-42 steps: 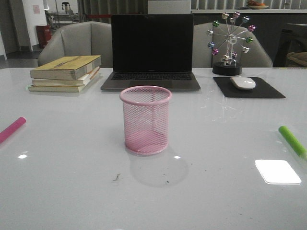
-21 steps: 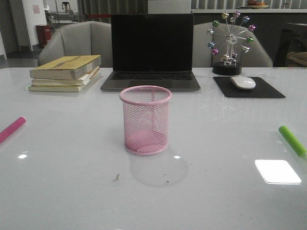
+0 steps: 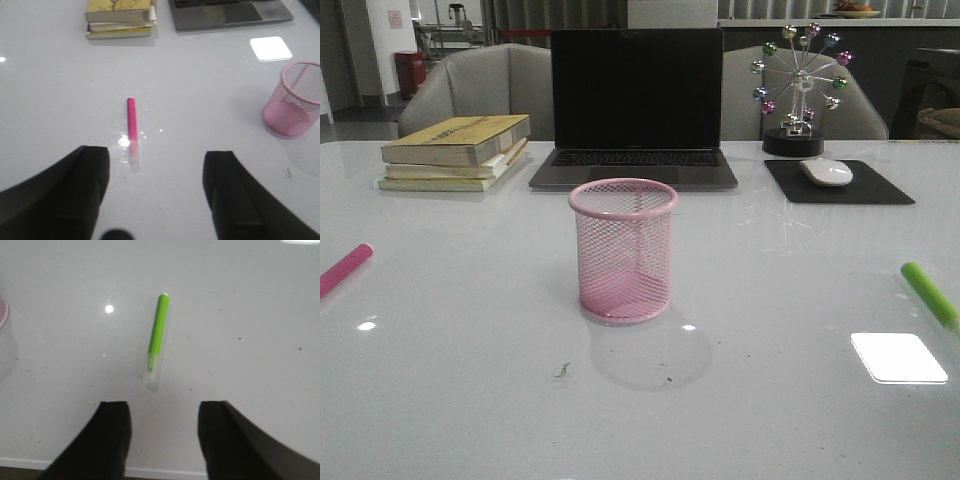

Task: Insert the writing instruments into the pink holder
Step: 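Close the right gripper on the green marker and lift it, then carry the green marker over the pink holder and drop it in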

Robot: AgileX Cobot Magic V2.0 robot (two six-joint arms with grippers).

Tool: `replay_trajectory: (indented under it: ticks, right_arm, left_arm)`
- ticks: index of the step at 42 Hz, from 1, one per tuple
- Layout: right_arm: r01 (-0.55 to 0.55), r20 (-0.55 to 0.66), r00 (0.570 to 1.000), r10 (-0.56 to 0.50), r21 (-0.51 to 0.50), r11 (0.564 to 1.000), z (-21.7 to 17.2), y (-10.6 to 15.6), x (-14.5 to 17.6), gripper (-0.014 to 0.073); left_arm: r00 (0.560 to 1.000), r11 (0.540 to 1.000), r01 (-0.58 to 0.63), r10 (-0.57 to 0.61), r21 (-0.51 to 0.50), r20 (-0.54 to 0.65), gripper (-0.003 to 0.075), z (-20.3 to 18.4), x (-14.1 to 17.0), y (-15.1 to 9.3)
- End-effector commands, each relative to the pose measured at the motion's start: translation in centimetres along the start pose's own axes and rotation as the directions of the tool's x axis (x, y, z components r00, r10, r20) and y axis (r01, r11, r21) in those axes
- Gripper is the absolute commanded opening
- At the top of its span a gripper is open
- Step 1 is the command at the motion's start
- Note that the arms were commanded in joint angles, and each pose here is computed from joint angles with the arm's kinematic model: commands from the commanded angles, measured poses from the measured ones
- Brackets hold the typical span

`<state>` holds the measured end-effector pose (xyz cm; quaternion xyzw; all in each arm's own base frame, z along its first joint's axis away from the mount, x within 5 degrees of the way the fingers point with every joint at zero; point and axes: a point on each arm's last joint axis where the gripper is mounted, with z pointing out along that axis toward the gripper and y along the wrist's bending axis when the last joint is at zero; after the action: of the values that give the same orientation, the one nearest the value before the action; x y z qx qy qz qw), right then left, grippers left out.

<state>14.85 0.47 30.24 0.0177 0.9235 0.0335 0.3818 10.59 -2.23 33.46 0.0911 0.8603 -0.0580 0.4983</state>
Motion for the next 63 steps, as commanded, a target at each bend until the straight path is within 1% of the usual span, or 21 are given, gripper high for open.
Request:
replay_trajectory:
  ticks: [1, 9, 12, 18, 29, 38, 45, 49, 55, 58, 63]
  right_arm:
    - [0.006, 0.032, 0.999, -0.006, 0.006, 1.0, 1.3, -0.1, -1.7, 0.054]
    - [-0.018, -0.127, 0.992, 0.019, 0.005, 1.0, 6.0, -0.1, -2.5, 0.054]
    - [-0.024, -0.189, 0.982, 0.025, 0.007, 1.0, 7.9, -0.2, -3.3, 0.054]
    - [-0.027, -0.252, 0.967, 0.029, 0.012, 1.0, 11.3, -0.2, -5.2, 0.054]
    - [-0.027, -0.334, 0.942, 0.031, 0.017, 0.999, 17.7, -0.3, -8.2, 0.054]
    - [-0.026, -0.387, 0.922, 0.032, 0.02, 0.999, 21.8, -0.5, -9.2, 0.0539]
    - [-0.008, -0.411, 0.912, 0.018, 0.027, 1.0, 23.8, -0.6, -9.5, 0.054]
    - [0.011, -0.438, 0.899, 0.005, 0.034, 0.999, 24.8, -0.8, -9.5, 0.054]
    - [0.032, -0.441, 0.897, -0.011, 0.04, 0.999, 25.3, -1.0, -9.4, 0.0538]
    - [0.041, -0.446, 0.895, -0.017, 0.044, 0.998, 25.5, -1.1, -9.3, 0.0504]
    - [0.045, -0.451, 0.893, -0.02, 0.046, 0.998, 25.6, -1.1, -9.2, 0.0395]
  left_arm:
    - [0.994, 0.997, -0.028, 0.02, 0.077, 0.103, 0.0531, -0.1, -1.5, -1.0]
    - [0.989, 0.965, -0.131, 0.111, 0.228, 0.1, 0.0479, -0.1, -1.3, -3.1]
    - [0.986, 0.952, -0.153, 0.129, 0.266, 0.104, 0.0462, -0.2, -1.2, -3.6]
    - [0.983, 0.936, -0.175, 0.148, 0.306, 0.109, 0.0434, -0.3, -1.1, -4.1]
    - [0.983, 0.935, -0.176, 0.149, 0.307, 0.11, 0.0432, -0.3, -1.1, -4.2]
    - [0.983, 0.935, -0.176, 0.149, 0.307, 0.11, 0.0432, -0.3, -1.1, -4.2]
    - [0.983, 0.935, -0.176, 0.149, 0.307, 0.11, 0.0432, -0.3, -1.1, -4.2]
    - [0.983, 0.935, -0.176, 0.149, 0.307, 0.11, 0.0432, -0.3, -1.1, -4.2]
    - [0.983, 0.935, -0.176, 0.149, 0.307, 0.11, 0.0432, -0.3, -1.1, -4.2]
    - [0.983, 0.935, -0.176, 0.149, 0.307, 0.11, 0.0432, -0.3, -1.1, -4.2]
    - [0.983, 0.935, -0.176, 0.149, 0.307, 0.11, 0.0432, -0.3, -1.1, -4.2]
